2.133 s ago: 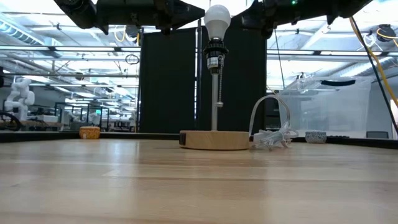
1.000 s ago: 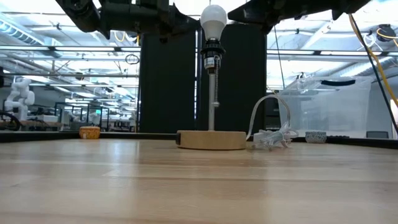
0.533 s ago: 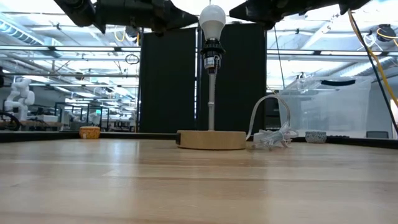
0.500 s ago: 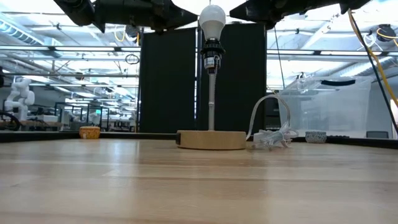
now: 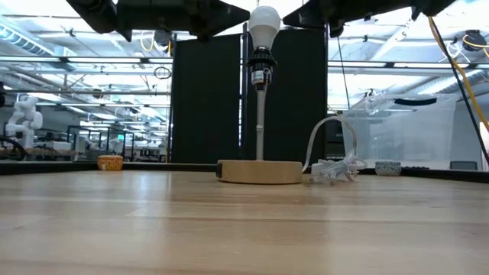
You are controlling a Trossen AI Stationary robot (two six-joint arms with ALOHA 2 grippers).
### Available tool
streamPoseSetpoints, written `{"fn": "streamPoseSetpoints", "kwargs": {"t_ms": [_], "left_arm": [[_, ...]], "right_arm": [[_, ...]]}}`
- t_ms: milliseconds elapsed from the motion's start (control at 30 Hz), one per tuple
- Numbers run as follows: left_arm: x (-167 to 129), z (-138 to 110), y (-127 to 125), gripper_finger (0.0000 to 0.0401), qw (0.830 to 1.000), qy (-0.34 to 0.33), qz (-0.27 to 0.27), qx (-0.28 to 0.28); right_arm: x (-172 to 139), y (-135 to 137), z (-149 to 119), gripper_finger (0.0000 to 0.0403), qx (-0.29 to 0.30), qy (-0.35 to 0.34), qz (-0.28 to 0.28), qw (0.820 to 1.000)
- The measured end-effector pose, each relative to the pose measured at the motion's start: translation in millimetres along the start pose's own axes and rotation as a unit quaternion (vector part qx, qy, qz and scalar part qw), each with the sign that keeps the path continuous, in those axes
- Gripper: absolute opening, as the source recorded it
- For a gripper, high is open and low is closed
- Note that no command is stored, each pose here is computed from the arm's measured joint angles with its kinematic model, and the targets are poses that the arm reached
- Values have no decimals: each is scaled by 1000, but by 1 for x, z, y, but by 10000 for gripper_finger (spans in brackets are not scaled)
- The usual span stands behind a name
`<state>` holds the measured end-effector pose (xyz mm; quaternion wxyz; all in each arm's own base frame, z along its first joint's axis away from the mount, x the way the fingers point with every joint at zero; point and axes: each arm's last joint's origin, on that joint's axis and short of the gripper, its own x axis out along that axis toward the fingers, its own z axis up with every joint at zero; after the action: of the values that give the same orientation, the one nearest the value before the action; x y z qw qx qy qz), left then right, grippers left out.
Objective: Screw lightbulb
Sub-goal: Insert the light bulb on the brown lamp
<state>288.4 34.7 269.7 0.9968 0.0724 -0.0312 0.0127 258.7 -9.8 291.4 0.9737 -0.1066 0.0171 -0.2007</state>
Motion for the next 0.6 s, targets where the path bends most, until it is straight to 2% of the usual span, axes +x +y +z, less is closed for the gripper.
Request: {"fn": "streamPoseSetpoints", "kwargs": {"t_ms": [267,600], "left_arm": [[1,-2,0,0,1000,0,5,-7],[1,-2,0,0,1000,0,9,-10]], "right_arm": [[0,1,0,0,-1,-3,12,1000],[6,-11,-3,0,1,-2,-6,1000]]}}
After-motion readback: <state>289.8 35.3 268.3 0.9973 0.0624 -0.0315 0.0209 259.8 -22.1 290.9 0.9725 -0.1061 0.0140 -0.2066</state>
